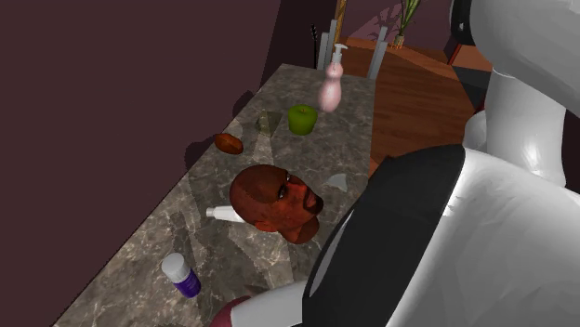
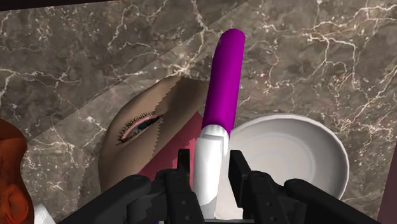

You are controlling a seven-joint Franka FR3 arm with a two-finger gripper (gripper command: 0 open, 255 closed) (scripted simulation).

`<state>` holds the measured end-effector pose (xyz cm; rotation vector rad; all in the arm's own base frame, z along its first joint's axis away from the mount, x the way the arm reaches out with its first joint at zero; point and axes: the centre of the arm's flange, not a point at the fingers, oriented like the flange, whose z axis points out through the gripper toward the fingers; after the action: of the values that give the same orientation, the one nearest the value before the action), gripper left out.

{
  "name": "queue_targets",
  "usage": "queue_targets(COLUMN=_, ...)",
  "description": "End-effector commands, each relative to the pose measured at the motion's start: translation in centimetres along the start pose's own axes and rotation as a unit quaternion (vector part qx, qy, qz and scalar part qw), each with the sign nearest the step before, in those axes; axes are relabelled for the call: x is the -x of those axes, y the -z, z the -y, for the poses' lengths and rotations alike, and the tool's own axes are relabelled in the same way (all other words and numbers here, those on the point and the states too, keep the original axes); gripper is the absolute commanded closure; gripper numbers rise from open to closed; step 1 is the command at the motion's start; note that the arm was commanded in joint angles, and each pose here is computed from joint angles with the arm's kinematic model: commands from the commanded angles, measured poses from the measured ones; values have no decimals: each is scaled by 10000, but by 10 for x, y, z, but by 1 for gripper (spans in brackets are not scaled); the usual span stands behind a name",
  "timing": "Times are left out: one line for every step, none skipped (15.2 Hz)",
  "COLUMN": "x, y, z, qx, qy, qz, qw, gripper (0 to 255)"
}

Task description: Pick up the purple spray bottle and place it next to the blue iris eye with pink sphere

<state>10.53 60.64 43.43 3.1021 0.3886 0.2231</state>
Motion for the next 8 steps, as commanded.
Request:
queue_targets(x=-1, y=-3, z=-1, qx=33, qy=-9, qz=8, qw=10000, gripper=255)
queue_targets(x=-1, y=-3, z=-1, qx=33, qy=-9, qz=7, qw=10000, gripper=0)
queue_targets(x=-1, y=-3, z=-1, qx=33, qy=-8, qz=7, qw=10000, gripper=0)
queue_targets(x=-1, y=-3, z=-1, qx=33, qy=-8, qz=7, qw=10000, gripper=0)
queue_targets(x=-1, y=-3, z=-1, qx=33, qy=-8, qz=7, qw=10000, gripper=0)
queue_targets(x=-1, y=-3, z=-1, qx=33, qy=-8, qz=7, qw=10000, gripper=0)
queue_targets(x=-1, y=-3, z=-1, qx=33, qy=-9, qz=8, qw=10000, gripper=0)
queue_targets(x=-1, y=11, z=-1, qx=33, qy=-9, qz=8, qw=10000, gripper=0)
